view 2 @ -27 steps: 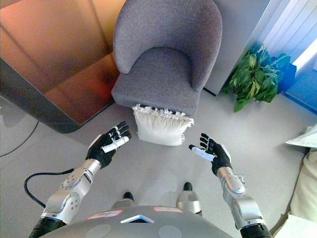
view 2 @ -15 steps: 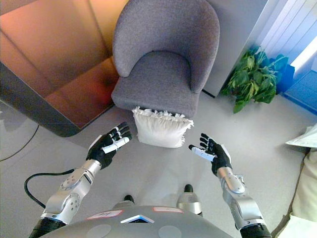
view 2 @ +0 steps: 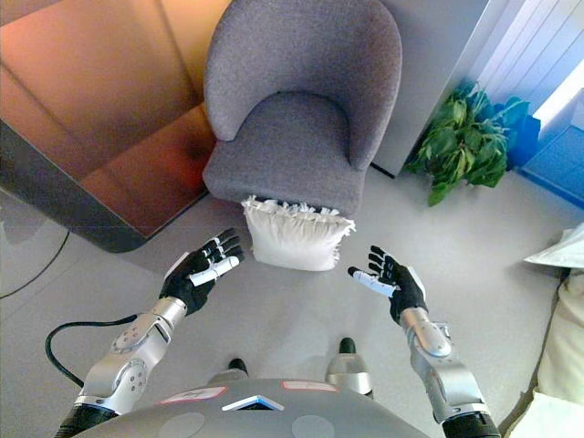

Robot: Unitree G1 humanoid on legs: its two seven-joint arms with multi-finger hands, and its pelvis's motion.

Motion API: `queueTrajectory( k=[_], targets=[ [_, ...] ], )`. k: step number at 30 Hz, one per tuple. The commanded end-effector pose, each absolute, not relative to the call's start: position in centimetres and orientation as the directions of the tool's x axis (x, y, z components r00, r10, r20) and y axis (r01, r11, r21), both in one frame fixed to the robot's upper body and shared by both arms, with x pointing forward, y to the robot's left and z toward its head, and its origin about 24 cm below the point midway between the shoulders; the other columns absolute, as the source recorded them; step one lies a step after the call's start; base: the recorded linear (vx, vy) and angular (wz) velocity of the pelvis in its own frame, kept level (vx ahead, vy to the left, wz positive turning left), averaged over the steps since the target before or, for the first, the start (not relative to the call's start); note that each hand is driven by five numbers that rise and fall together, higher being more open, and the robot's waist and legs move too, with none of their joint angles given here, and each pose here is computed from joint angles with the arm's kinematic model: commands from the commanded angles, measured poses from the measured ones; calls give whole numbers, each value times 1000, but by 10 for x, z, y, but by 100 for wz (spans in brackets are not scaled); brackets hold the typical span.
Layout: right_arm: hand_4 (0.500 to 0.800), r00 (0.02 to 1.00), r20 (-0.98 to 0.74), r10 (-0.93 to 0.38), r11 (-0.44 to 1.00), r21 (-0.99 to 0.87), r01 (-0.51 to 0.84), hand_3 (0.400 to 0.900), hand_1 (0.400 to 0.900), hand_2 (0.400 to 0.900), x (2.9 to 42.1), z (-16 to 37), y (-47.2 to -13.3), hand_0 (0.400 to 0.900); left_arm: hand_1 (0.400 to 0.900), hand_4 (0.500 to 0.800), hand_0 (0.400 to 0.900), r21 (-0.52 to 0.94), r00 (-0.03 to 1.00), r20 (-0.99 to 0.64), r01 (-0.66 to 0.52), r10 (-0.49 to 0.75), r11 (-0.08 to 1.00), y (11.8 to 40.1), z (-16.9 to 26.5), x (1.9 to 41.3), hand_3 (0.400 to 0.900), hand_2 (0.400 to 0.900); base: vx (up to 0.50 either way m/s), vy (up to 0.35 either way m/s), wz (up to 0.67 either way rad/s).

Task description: Pick up the pillow and put it on the sofa.

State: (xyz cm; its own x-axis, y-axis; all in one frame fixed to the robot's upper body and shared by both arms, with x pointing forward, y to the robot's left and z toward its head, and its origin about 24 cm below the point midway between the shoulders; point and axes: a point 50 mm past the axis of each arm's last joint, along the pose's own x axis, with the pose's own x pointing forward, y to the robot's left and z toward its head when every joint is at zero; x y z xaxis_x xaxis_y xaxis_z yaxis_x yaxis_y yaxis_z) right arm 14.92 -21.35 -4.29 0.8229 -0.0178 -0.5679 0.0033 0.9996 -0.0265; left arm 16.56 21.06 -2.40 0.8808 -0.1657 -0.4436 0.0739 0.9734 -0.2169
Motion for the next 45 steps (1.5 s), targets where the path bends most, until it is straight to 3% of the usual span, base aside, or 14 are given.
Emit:
queueTrajectory(
  k=[1,13,18,37,45],
  targets=[
    [800,938,-345,-21,999,-51,4,900,900,900,180,-1,-216,900,900,800,900,-157,953,-194,203,-231,967,208,23,196,900,900,28,-80,-2],
    [800,937,-348,33,995,-79,-64,900,900,900,181,2,-224,900,900,800,900,-234,964,-167,164,-206,958,211,24,189,900,900,3,-118,-12],
    [800,931,-364,27,993,-97,-67,900,900,900,174,2,-235,900,900,800,900,-250,946,-159,238,-282,938,209,20,179,900,900,73,-82,-19],
    [800,891,-439,119,979,-99,-180,900,900,900,152,-5,-235,900,900,800,900,-274,932,-137,289,-335,917,205,16,171,900,900,292,102,-22],
    [800,886,-444,133,976,-100,-196,900,900,900,162,-10,-224,900,900,800,900,-227,929,-139,307,-342,924,209,22,177,900,900,221,144,-14]
  ],
)
